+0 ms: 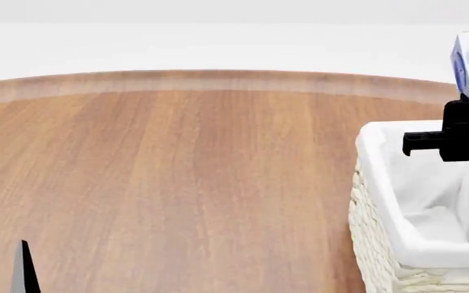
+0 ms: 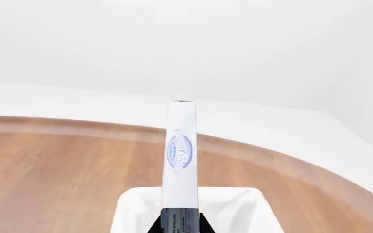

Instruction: Pick up the cream cheese box, and put it in the basket.

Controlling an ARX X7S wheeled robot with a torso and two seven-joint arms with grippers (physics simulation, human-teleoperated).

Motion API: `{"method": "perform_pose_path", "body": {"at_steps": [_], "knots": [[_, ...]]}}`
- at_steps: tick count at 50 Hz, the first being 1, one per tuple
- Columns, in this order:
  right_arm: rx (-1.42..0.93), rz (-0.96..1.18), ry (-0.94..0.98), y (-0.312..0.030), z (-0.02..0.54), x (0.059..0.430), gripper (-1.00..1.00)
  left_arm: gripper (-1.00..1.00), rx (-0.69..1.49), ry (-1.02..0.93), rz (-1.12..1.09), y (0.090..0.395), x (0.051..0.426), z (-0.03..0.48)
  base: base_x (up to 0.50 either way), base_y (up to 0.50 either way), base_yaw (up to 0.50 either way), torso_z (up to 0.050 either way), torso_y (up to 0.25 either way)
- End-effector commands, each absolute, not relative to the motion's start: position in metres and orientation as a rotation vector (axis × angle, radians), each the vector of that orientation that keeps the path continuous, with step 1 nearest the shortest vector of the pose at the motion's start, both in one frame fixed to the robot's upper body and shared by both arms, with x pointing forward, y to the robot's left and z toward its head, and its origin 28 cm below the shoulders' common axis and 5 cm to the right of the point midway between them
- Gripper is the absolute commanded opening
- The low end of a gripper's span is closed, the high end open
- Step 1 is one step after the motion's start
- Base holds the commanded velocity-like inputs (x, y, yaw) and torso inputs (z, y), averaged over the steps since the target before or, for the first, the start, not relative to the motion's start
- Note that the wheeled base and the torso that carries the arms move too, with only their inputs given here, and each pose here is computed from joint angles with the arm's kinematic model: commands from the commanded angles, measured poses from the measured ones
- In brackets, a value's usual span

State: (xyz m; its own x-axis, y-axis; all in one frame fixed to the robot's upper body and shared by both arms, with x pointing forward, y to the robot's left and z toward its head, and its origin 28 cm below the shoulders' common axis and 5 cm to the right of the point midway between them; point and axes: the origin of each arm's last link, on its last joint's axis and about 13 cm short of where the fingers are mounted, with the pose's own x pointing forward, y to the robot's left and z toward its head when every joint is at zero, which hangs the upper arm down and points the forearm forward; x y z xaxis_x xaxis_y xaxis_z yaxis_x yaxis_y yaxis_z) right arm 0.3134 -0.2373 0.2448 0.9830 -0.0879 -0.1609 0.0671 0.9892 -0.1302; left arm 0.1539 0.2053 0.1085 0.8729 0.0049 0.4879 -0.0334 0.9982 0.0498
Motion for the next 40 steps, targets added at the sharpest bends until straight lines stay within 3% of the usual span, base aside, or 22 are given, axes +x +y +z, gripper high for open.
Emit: {"method": "perform_pose_path", "body": {"at_steps": [1, 40], "knots": [[-0.139, 0.021, 0.404, -0.257, 0.271, 0.321, -1.0, 1.0, 0.055, -0.511, 0.022, 0.206, 0.154, 0.109, 0.0, 0.0, 0.0, 0.0, 0.0], [-0.087, 0.006, 0.78, -0.27, 0.274, 0.33, -1.0, 1.0, 0.052, -0.503, 0.013, 0.205, 0.155, 0.109, 0.0, 0.0, 0.0, 0.0, 0.001]]}}
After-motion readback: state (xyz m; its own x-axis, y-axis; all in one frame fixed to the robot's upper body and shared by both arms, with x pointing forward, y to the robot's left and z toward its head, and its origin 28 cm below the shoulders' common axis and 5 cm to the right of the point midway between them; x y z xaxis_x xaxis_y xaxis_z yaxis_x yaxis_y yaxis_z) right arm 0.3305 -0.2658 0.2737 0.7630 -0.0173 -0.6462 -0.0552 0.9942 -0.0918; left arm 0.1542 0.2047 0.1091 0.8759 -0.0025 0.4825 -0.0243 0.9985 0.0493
